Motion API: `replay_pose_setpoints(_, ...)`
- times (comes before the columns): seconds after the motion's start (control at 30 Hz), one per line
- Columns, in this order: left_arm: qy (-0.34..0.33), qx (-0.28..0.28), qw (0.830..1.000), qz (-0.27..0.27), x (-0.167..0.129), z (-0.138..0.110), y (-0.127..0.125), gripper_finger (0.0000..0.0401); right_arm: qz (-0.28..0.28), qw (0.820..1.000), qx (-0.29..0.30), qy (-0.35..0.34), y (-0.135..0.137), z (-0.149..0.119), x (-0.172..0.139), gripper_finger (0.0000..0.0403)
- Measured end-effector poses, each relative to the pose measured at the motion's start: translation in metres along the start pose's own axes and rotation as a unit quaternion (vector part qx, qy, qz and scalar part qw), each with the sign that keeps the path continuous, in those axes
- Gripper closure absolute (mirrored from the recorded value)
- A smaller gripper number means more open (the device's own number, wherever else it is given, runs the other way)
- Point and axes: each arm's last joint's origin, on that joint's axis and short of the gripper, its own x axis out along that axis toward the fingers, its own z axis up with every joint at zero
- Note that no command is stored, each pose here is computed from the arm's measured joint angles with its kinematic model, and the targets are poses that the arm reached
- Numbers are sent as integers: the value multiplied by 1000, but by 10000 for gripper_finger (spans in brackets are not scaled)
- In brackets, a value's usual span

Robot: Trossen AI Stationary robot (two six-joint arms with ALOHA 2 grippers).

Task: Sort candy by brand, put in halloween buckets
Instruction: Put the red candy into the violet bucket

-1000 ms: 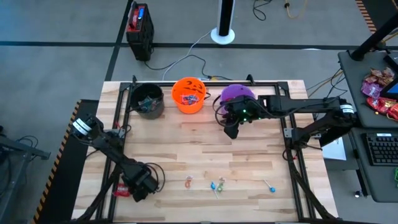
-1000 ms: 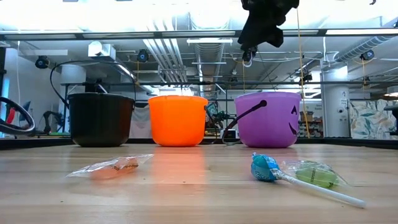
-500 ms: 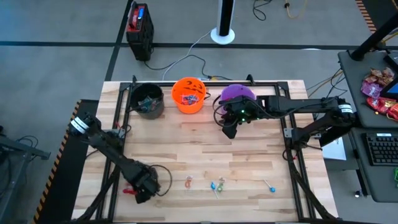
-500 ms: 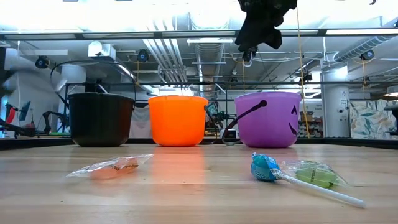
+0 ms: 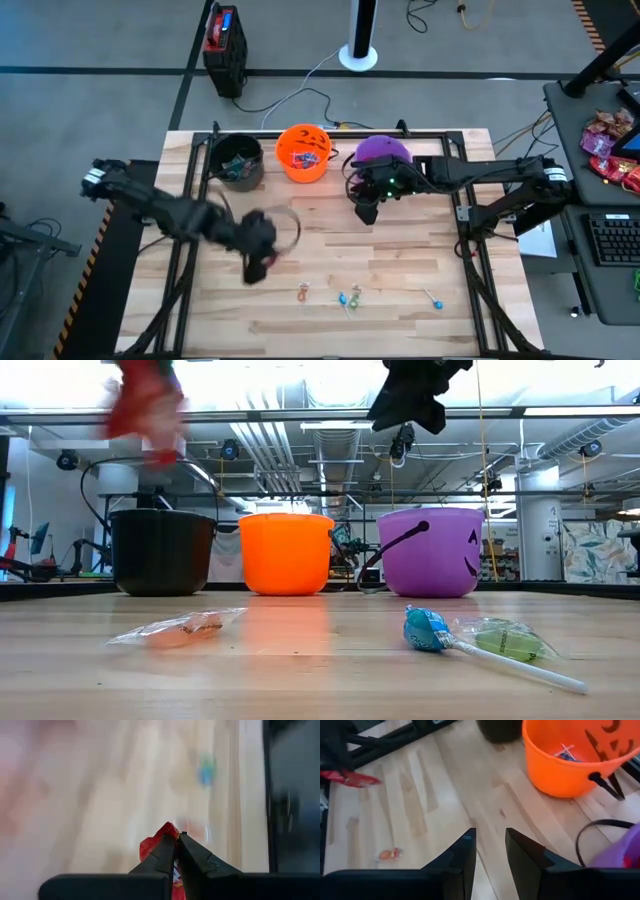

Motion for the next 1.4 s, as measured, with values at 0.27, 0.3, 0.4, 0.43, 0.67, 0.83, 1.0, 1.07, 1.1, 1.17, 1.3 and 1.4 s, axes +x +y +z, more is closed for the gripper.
replay_pose_setpoints(0.27, -265, -48, 962, -49, -23, 62, 32, 401, 59, 995, -53, -54, 31, 1, -4, 304)
replay_pose_setpoints(0.3, -288, -47, 955, -53, -23, 67, 33, 401, 64, 994, -63, -67, 36, 2, -5, 303)
replay_pose_setpoints(0.4, -328, -48, 941, -61, -22, 76, 35, 401, 56, 988, -100, -105, 51, 0, -9, 305)
replay_pose_setpoints(0.43, -332, -52, 940, -63, -20, 76, 36, 401, 53, 985, -113, -118, 56, 0, -11, 306)
replay_pose_setpoints(0.67, -352, -58, 925, -131, 1, 79, 33, 401, 55, 978, -101, -176, 75, 3, -20, 289)
replay_pose_setpoints(0.83, -337, -5, 930, -144, 12, 79, 31, 401, 166, 976, -56, -128, 76, 4, -20, 242)
replay_pose_setpoints(1.0, -335, 13, 928, -160, 12, 79, 29, 401, 185, 977, -56, -91, 76, -2, -19, 200)
replay_pose_setpoints(1.07, -339, 13, 927, -163, 10, 79, 29, 401, 195, 976, -54, -84, 76, -2, -17, 190)
replay_pose_setpoints(1.1, -343, 14, 925, -165, 10, 80, 29, 401, 195, 976, -54, -84, 77, -2, -17, 186)
replay_pose_setpoints(1.17, -355, 22, 917, -181, 7, 82, 27, 401, 194, 976, -59, -81, 77, -3, -13, 182)
replay_pose_setpoints(1.3, -370, 34, 909, -188, 9, 85, 26, 401, 209, 973, -75, -70, 81, -6, 0, 184)
replay_pose_setpoints(1.4, -363, 39, 911, -193, 15, 85, 25, 401, 223, 968, -88, -69, 84, -7, 9, 195)
